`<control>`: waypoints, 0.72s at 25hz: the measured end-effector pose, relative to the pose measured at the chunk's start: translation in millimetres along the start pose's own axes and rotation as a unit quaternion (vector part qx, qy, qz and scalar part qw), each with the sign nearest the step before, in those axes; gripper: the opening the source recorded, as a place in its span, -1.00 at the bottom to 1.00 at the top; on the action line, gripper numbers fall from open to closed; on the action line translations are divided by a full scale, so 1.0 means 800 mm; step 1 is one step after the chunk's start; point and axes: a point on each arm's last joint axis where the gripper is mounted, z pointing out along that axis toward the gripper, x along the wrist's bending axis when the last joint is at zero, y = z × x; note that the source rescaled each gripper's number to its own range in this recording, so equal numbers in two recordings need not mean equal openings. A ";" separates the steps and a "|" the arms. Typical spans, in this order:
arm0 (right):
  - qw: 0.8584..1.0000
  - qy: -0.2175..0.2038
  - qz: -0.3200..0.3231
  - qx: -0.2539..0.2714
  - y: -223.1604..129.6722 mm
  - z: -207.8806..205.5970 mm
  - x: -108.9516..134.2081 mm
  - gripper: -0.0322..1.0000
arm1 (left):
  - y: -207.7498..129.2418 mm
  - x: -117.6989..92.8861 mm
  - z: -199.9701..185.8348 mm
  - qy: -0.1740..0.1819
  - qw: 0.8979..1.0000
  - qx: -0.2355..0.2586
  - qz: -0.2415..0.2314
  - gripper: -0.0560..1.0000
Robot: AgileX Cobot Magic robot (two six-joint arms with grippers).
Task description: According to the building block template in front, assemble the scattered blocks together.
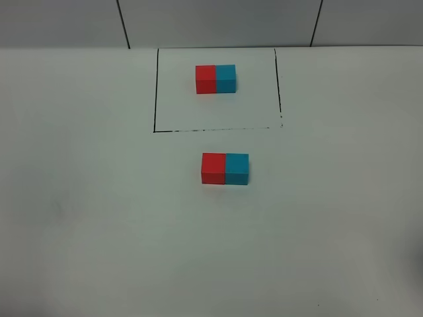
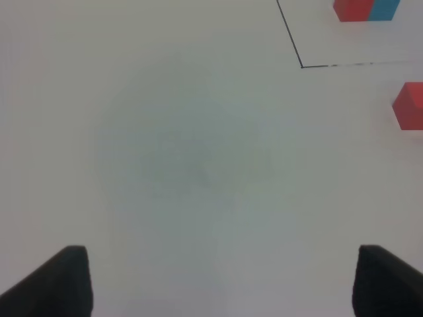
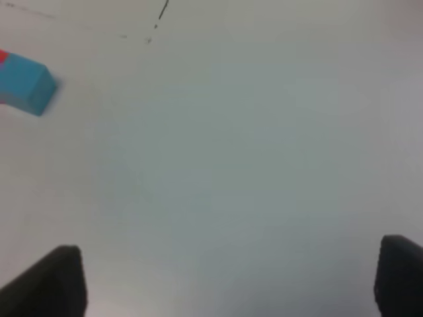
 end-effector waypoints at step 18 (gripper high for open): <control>0.999 0.011 0.021 -0.045 -0.127 -0.035 0.032 0.99 | 0.000 0.000 0.000 0.000 1.000 0.000 0.000 0.69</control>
